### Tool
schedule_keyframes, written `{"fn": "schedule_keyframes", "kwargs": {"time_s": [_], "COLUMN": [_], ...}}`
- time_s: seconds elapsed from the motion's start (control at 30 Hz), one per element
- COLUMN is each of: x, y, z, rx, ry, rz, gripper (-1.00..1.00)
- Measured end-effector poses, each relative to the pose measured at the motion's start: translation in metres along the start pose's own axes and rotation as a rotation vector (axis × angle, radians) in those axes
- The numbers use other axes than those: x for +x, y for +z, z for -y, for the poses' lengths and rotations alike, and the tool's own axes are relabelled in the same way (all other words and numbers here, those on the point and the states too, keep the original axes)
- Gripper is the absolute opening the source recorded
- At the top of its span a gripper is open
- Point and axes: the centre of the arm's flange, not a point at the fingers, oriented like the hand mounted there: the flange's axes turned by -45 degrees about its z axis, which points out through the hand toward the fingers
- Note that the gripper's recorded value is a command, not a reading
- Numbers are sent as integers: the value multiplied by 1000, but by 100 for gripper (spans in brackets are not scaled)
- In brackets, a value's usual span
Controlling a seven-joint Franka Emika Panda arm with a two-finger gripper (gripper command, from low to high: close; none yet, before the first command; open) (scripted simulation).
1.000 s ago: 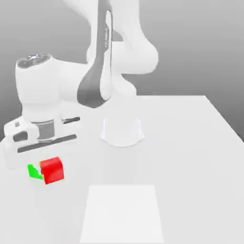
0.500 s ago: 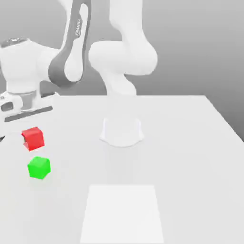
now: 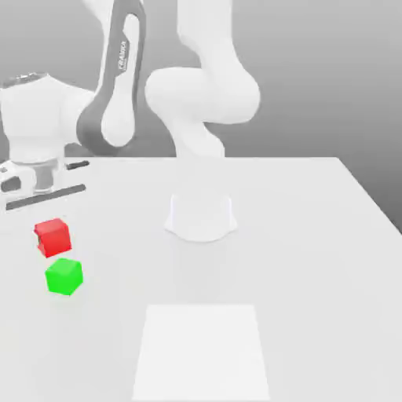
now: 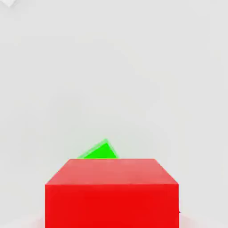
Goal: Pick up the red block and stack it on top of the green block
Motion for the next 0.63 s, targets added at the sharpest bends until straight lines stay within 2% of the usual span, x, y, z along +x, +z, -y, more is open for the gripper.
{"fn": "schedule_keyframes", "kwargs": {"time_s": [0.63], "x": [-3], "y": [42], "z": [8], "rx": [27], "ry": [-5], "rz": [22], "gripper": [-100]}}
